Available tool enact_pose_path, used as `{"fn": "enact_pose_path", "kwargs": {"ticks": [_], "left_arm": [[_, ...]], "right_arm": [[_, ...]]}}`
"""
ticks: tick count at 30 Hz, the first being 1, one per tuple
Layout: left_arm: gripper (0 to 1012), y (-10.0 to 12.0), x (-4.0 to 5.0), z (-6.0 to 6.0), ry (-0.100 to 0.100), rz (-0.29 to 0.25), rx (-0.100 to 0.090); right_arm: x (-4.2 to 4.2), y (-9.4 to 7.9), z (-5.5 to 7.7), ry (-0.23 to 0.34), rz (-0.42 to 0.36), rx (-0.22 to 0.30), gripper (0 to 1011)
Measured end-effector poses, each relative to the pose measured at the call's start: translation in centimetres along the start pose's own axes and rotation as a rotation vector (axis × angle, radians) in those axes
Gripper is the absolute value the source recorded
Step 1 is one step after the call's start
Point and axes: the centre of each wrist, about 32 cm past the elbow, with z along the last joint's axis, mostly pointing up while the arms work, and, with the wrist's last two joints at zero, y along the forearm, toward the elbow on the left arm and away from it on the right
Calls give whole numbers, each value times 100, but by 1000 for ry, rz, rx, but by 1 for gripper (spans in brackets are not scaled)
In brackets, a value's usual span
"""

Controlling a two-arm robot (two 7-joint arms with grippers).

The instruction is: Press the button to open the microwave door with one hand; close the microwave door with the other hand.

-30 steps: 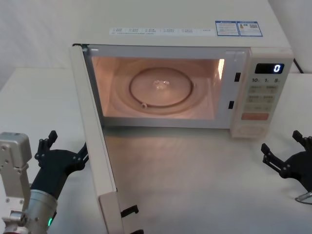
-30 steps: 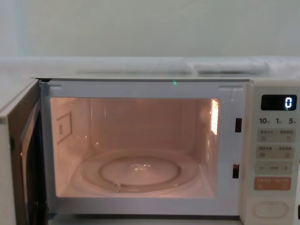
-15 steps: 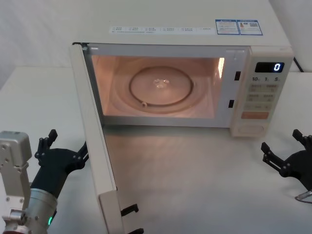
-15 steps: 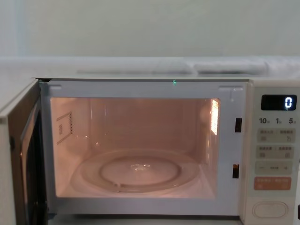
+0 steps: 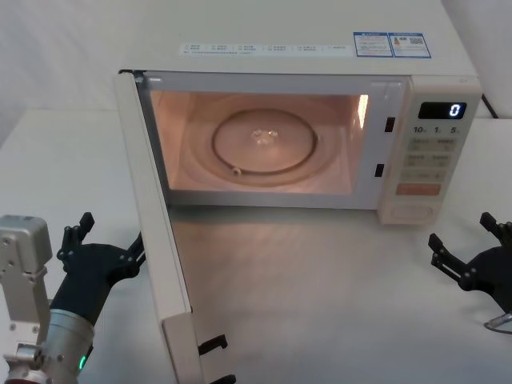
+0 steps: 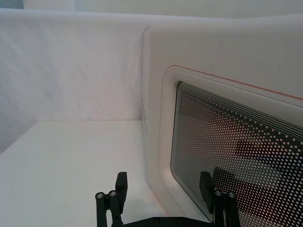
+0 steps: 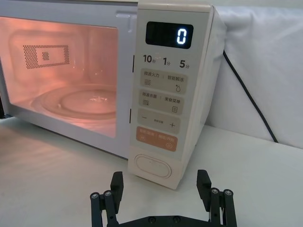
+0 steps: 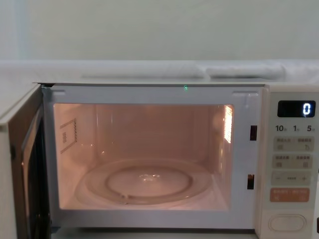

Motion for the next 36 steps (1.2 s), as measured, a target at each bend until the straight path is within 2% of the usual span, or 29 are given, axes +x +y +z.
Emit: {"fn": "enact_pose_path", "kwargs": {"ticks": [30,36], "left_arm": [[1001,0,0,0,0,0,0],[884,0,0,0,0,0,0]], "right_arm": [[0,0,0,0,0,0,1001],[0,0,0,0,0,0,1001]]}}
